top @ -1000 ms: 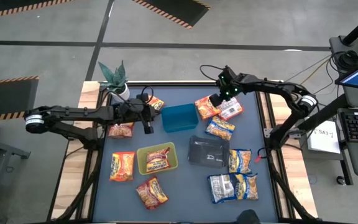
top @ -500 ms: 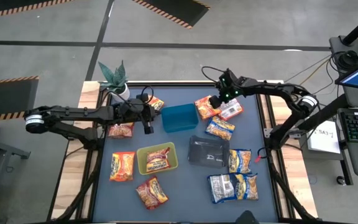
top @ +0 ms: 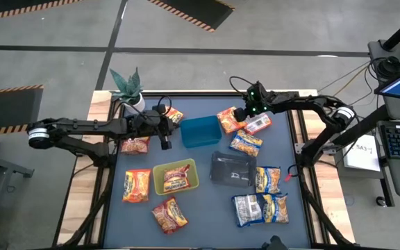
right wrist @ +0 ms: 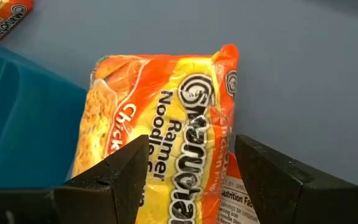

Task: Sort Maruchan noodles
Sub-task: Put the orange noodle pack into the black bin

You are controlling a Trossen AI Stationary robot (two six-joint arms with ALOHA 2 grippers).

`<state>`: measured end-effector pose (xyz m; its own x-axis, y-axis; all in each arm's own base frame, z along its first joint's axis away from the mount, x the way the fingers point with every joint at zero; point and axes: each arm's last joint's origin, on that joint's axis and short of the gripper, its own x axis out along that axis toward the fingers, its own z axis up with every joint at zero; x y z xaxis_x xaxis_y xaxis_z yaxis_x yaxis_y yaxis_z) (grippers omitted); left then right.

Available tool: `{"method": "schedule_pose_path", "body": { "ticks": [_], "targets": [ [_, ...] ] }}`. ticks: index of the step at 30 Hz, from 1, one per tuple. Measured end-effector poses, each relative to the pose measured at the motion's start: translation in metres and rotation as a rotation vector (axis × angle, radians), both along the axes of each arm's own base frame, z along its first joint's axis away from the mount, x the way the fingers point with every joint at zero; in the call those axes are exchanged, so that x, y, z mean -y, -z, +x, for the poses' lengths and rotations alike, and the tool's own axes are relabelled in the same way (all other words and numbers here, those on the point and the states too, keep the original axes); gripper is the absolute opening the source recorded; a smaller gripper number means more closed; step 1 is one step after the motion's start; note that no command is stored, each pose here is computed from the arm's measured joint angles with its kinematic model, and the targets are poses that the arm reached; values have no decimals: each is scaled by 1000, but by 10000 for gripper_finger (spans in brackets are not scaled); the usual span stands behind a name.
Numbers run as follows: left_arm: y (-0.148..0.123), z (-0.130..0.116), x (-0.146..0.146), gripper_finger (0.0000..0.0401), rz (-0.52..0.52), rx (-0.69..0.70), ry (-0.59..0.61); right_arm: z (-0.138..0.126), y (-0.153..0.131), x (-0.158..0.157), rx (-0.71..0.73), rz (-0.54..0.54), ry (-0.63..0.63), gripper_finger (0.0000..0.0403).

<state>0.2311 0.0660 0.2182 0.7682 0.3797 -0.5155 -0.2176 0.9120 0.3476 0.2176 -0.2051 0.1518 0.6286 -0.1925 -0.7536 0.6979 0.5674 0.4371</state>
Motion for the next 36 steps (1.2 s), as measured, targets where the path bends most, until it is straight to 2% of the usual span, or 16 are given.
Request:
{"method": "schedule_pose_path", "body": {
  "ticks": [10, 16, 21, 28, 36],
  "targets": [
    [0, 0, 0, 0, 0, 1, 0, 4, 14, -15, 82, -90, -55, 226],
    [-1, 1, 0, 0, 3, 14, 0, 4, 16, -16, 103, -89, -36, 225],
    [-2, 1, 0, 0, 2, 25, -2, 9, 24, -14, 104, -99, -31, 206],
    [-2, 1, 0, 0, -3, 30, -5, 12, 29, -12, 107, -117, -18, 143],
    [-2, 1, 0, 0, -9, 34, -10, 10, 17, -15, 139, -132, -29, 26]
  ]
}}
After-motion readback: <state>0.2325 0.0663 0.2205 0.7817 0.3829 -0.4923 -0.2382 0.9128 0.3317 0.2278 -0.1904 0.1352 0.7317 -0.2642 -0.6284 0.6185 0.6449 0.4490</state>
